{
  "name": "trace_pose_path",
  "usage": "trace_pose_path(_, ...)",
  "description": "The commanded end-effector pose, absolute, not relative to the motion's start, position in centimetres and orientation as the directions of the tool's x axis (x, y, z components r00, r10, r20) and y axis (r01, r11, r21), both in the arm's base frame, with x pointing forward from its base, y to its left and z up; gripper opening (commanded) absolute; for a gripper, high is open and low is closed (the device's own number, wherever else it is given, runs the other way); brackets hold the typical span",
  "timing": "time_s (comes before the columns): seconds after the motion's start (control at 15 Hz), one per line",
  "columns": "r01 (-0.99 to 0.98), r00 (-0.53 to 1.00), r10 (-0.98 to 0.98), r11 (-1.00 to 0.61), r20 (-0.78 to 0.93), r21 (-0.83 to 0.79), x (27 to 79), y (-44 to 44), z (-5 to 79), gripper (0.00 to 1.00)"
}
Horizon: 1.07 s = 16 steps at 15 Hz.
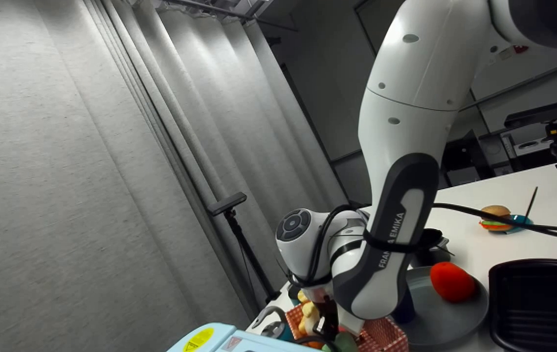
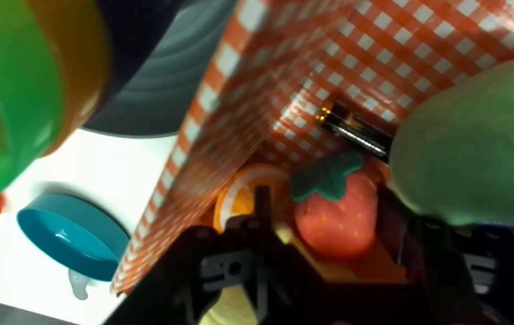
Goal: Set the cups upright then put the banana plush toy on the plate
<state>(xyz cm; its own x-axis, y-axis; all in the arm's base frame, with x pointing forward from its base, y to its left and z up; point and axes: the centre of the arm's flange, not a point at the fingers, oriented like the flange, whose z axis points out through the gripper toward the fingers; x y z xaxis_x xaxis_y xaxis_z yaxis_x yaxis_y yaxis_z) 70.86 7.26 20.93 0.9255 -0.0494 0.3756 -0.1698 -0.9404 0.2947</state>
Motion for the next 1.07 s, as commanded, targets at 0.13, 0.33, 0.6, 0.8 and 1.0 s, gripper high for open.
trace_pose_path(0.13, -0.175, 0.926, -0.055, -0.939, 0.373, 0.297, 71.6, 6.8, 20.1, 0.12)
trace_pose_path(0.33, -0.174, 0.925, -0.051, -0.938, 0.376, 0.301, 71.4, 6.9, 20.5, 0.01)
trace_pose_path(0.6, -0.160, 0.927, -0.034, -0.937, 0.373, 0.312, 70.2, 7.3, 22.1, 0.02)
trace_pose_path(0.8, -0.147, 0.925, -0.009, -0.931, 0.381, 0.335, 68.7, 7.8, 23.8, 0.03)
trace_pose_path(1.0, -0.135, 0.919, 0.025, -0.917, 0.392, 0.376, 67.1, 8.2, 25.4, 0.03)
